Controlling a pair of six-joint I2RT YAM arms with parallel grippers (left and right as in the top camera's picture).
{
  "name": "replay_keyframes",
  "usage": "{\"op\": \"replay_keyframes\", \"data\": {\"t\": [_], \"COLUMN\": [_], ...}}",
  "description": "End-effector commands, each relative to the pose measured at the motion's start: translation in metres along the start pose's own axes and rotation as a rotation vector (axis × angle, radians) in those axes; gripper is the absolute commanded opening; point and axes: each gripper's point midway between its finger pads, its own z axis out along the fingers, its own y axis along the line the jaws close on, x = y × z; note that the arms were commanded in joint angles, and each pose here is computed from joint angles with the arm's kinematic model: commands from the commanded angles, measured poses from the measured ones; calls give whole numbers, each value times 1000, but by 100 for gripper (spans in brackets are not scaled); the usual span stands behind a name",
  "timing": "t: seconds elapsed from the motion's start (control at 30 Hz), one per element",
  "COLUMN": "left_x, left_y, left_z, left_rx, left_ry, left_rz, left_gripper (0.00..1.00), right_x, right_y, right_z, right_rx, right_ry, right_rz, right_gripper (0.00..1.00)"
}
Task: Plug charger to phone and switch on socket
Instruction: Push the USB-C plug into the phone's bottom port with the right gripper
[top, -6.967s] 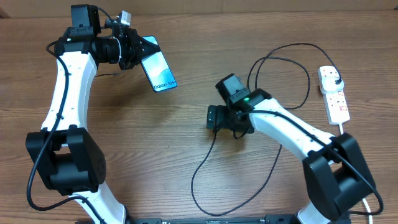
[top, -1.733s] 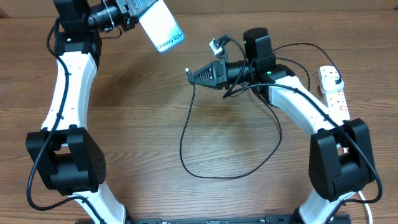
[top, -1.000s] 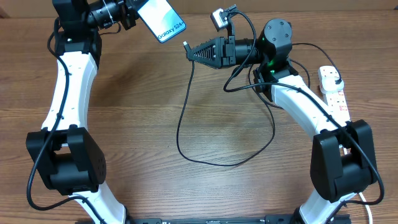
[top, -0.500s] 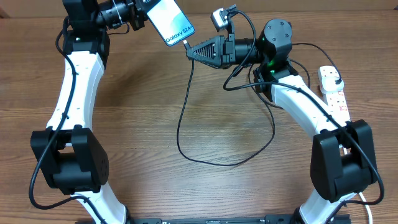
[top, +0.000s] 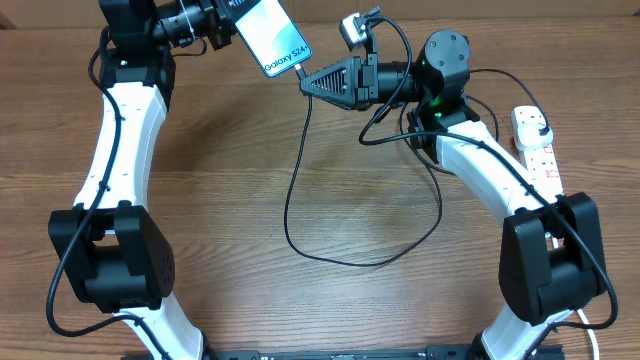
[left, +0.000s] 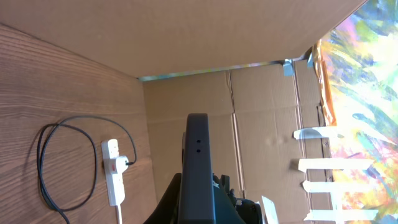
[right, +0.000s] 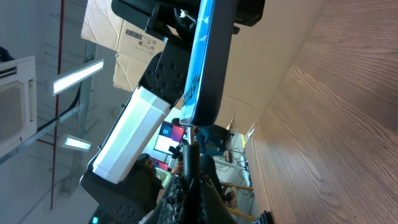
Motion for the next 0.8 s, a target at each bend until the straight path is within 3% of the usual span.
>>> {"op": "replay_keyframes", "data": {"t": [0.0, 0.77], "left_x": [8, 24], "left_y": [-13, -16], "left_z": [2, 4], "left_rx": [19, 39], "left_ry": [26, 114], "left_rz": [45, 78], "left_gripper": [4, 4], "right_x": [-2, 6], "right_y": [21, 22], "right_z": [1, 12], "right_rx": [-16, -26], "right_ry": [-6, 21], "right_rz": [-54, -64], "right_gripper": [4, 4]}}
